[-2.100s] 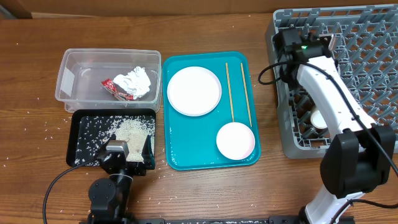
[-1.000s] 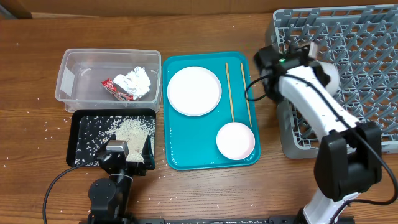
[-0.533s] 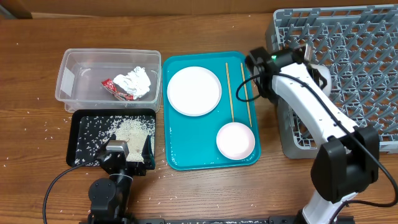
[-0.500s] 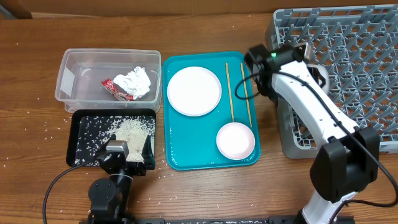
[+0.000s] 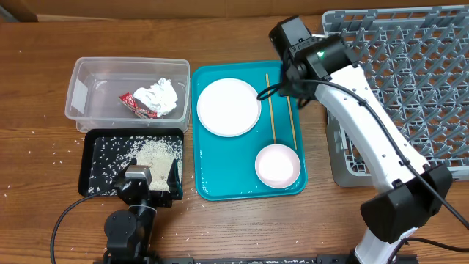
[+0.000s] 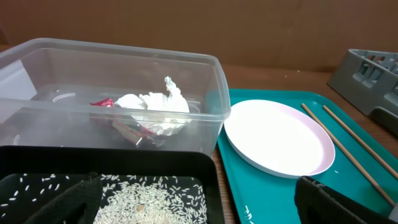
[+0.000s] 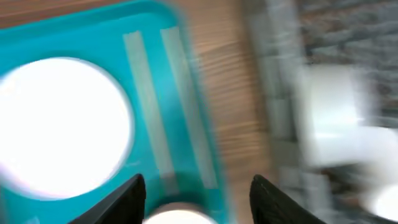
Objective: Sort waste into correct bins and load items into the dishwasher
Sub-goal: 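Grasp a wooden chopstick and place it in the dish rack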
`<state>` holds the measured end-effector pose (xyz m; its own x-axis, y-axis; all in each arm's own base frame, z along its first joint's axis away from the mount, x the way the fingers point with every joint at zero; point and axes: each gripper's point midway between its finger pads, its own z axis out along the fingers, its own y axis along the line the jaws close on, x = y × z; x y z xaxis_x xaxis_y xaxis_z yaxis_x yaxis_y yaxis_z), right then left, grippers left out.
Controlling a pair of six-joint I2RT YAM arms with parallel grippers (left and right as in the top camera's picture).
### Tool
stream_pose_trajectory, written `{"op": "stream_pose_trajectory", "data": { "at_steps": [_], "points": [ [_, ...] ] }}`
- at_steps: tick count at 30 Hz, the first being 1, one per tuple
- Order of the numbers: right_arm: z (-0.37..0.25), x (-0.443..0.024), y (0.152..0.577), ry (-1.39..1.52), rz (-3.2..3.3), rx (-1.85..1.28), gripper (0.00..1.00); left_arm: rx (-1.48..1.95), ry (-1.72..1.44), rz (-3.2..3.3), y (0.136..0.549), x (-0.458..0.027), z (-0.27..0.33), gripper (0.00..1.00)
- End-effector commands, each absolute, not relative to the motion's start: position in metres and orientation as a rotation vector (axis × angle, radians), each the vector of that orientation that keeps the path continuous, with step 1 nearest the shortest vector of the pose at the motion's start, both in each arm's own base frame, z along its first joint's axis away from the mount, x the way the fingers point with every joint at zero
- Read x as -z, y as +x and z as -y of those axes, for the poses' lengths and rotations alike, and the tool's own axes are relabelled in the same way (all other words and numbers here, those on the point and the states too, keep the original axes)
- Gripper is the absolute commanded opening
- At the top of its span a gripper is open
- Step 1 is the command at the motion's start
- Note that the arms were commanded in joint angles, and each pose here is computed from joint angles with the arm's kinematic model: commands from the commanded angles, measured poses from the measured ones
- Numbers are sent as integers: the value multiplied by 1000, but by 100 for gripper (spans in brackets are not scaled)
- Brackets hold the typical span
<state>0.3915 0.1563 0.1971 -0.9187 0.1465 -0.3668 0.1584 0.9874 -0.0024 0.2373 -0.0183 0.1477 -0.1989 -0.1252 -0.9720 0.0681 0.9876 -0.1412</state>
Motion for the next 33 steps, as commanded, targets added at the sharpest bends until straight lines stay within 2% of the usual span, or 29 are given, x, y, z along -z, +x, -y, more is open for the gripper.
{"op": "stream_pose_trajectory", "data": {
  "at_steps": [1,6,14,17,20,24,28,30,33],
  "points": [
    [-196,-168,368,134,-2886,-205,55,183,-58,-1752,237,-148,17,100],
    [-188,-119,380,75,-2843,-118,54,184,-58,-1753,237,-148,17,100],
    [-174,-69,387,-40,-2822,-163,31,183,-58,-1752,237,-148,17,100],
    [-179,-52,383,-181,-2852,-179,31,183,-58,-1752,237,-148,17,100],
    [-180,-32,379,-239,-2895,-161,37,184,-58,-1752,237,-148,17,100],
    [-180,0,373,-277,-2961,-147,38,184,-58,-1752,237,-148,17,100],
    [-185,10,369,-317,-2988,-181,38,183,-58,-1752,237,-148,17,100],
    [-184,12,368,-317,-2991,-177,34,183,-58,-1752,237,-148,17,100],
    [-185,8,372,-312,-2985,-171,12,183,-58,-1752,237,-148,17,100]
  ]
}}
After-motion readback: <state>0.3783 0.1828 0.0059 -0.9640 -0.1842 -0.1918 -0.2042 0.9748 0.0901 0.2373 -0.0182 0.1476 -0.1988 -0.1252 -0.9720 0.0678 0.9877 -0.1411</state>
